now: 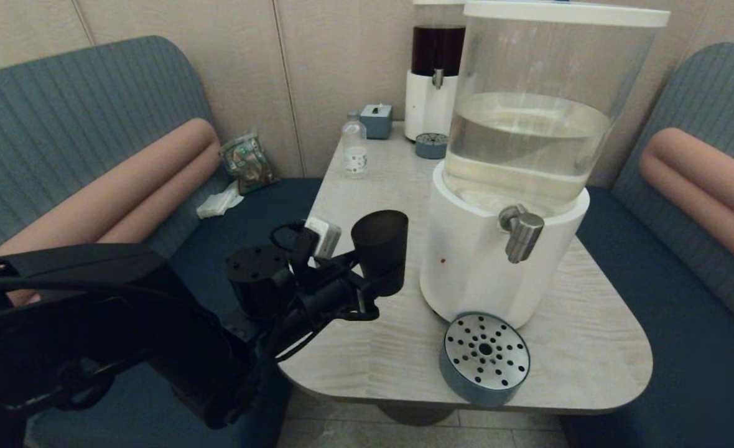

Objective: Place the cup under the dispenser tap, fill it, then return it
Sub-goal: Place the cup next to the water dispenser

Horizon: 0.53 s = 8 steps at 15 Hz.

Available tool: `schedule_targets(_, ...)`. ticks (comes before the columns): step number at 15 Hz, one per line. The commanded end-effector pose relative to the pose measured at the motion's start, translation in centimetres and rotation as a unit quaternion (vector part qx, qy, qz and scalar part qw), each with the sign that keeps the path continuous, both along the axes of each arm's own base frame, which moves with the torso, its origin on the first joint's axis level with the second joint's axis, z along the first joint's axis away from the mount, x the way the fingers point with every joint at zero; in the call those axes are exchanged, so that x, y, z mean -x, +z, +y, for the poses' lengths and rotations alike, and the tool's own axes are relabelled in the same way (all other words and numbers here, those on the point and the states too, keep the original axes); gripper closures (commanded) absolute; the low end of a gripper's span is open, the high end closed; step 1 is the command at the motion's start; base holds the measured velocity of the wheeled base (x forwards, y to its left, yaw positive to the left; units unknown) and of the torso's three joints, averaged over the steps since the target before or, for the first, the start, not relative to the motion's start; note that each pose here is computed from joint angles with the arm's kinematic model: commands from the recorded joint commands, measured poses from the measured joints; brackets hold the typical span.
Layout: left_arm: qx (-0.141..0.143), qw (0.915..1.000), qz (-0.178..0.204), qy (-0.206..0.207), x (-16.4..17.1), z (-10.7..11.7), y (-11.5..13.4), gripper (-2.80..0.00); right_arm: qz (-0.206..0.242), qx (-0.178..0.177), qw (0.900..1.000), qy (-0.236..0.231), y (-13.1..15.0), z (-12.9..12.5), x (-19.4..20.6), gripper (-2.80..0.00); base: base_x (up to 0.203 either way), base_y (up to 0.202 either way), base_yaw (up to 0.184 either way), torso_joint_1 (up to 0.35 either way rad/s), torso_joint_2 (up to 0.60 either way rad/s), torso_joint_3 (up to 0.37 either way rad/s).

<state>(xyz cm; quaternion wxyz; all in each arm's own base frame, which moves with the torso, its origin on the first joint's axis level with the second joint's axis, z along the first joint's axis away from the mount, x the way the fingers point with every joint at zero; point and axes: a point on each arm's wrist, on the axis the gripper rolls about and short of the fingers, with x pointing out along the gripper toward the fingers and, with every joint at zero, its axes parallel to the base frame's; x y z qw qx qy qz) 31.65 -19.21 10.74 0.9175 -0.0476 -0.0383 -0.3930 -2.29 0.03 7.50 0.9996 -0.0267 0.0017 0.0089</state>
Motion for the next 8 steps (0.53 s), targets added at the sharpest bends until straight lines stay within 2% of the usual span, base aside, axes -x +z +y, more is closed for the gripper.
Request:
schedule_targets(1, 0.002, 0.9998, -0.004, 0.019, -1.3, 0.9, -0.3, 0.0, 0.0, 0.001, 1.0, 0.0, 0.0, 0.0, 0.0, 0.0, 0.0, 0.0, 0.0, 0.0, 0.0, 0.0)
schedule_targets(6, 0.011, 0.9966, -0.019, 0.079, -6.0, 3.7, -1.5, 0.0, 0.0, 0.0, 1.0, 0.0, 0.0, 0.0, 0.0, 0.0, 0.0, 0.0, 0.0, 0.0, 0.0, 0.0)
schedule_targets(8, 0.008, 0.9936, -0.016, 0.112, -8.3, 5.7, -3.1, 0.0, 0.0, 0.0, 1.0, 0.0, 0.0, 0.0, 0.0, 0.0, 0.0, 0.0, 0.0, 0.0, 0.0, 0.0)
